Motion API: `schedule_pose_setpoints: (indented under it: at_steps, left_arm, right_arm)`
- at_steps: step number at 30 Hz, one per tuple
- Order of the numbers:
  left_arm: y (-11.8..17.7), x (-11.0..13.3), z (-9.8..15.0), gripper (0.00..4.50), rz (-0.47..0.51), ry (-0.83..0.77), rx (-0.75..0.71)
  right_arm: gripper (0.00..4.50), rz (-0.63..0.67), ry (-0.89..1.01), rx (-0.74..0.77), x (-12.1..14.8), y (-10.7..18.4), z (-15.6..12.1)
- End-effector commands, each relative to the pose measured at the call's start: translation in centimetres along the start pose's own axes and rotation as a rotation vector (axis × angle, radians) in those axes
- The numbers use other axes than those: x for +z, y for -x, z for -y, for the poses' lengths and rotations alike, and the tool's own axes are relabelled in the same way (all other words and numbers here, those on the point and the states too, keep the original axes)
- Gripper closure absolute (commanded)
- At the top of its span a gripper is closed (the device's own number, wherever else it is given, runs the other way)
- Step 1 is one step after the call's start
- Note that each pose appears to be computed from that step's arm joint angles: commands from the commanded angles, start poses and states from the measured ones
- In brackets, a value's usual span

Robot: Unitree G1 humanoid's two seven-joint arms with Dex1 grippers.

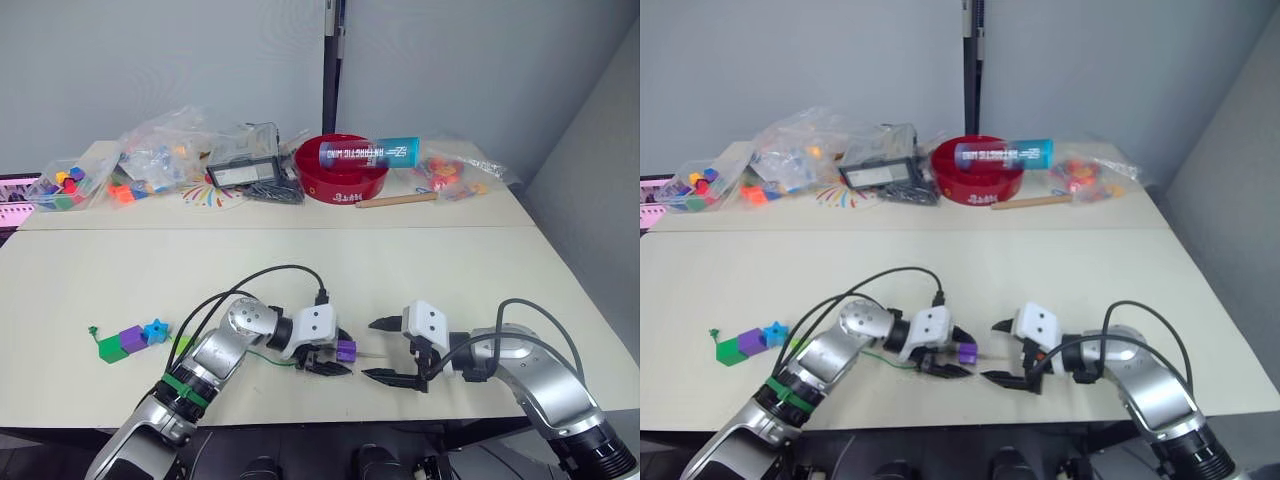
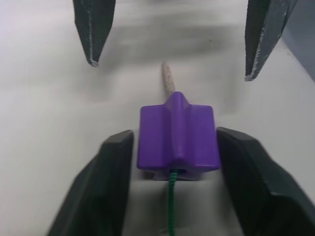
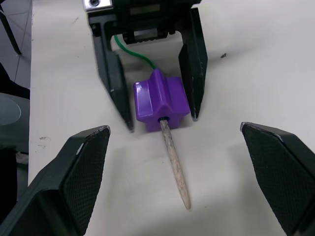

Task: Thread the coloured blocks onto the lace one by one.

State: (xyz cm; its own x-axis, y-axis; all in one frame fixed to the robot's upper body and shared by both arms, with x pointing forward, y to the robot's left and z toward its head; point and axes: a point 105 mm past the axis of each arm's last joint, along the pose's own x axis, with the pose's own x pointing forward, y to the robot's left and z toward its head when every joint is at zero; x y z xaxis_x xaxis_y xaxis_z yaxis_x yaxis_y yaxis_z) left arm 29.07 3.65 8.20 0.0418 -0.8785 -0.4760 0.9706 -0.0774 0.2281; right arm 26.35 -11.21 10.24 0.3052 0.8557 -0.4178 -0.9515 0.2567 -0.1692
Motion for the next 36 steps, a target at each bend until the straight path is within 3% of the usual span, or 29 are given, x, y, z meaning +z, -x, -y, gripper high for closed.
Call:
schedule_pose_setpoints:
  at_steps: [1,8,22,31,36]
  left_arm:
    - [0.1,0.7,-0.4,3.11,0.006,-0.047,0.015]
    - [0.2,0.6,-0.2,3.13,0.0,-0.058,-0.002]
    - [0.3,0.7,0.0,3.13,-0.002,-0.061,-0.013]
    - [0.9,0.5,-0.1,3.13,-0.008,-0.056,-0.003]
    - [3.1,-0.8,0.4,3.13,-0.055,-0.033,0.018]
  right_arm:
    - [0.0,0.013,0.028,0.004,0.4,-0.1,0.0]
    - [0.0,-0.004,0.035,0.004,0.1,-0.5,0.0]
    - [4.5,-0.047,0.043,0.005,-1.3,-0.6,0.2]
    - [4.5,-0.055,0.042,0.012,-1.4,-0.3,0.2]
    - [4.5,-0.066,0.05,0.032,-1.5,-0.2,-0.1]
